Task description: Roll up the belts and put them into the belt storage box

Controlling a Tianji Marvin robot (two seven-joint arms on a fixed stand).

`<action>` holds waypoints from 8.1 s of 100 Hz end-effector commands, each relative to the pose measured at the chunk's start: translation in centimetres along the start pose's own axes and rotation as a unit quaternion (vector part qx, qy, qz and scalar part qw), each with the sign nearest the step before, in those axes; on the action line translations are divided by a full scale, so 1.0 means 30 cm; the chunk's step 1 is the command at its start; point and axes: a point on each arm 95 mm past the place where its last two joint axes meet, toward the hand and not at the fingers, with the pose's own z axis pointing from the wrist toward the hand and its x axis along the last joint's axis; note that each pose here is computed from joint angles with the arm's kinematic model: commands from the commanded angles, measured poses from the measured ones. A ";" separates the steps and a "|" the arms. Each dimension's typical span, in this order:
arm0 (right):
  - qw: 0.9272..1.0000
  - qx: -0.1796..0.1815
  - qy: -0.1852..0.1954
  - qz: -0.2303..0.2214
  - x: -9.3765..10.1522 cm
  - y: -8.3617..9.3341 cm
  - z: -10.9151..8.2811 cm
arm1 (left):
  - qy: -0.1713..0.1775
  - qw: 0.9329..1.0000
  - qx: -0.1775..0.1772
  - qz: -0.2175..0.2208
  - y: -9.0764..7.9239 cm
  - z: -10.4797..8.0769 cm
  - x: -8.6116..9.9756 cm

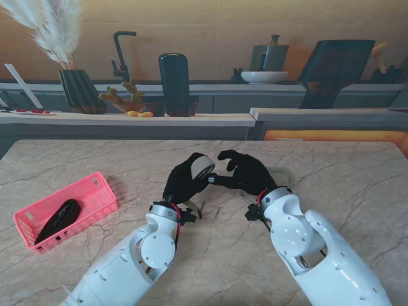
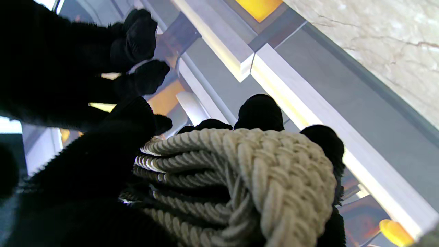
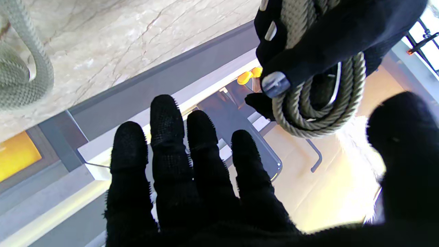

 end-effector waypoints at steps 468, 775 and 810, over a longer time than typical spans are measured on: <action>0.861 0.145 -0.225 0.433 0.020 -0.159 0.123 | -0.025 0.995 0.006 -0.099 0.040 -0.011 -0.008; 0.919 0.054 -0.229 0.317 -0.099 -0.152 -0.016 | -0.097 0.958 -0.132 0.234 -0.484 -0.035 -0.173; 0.918 0.058 -0.235 0.314 -0.105 -0.159 -0.014 | -0.132 0.867 -0.183 0.444 -0.558 -0.088 -0.252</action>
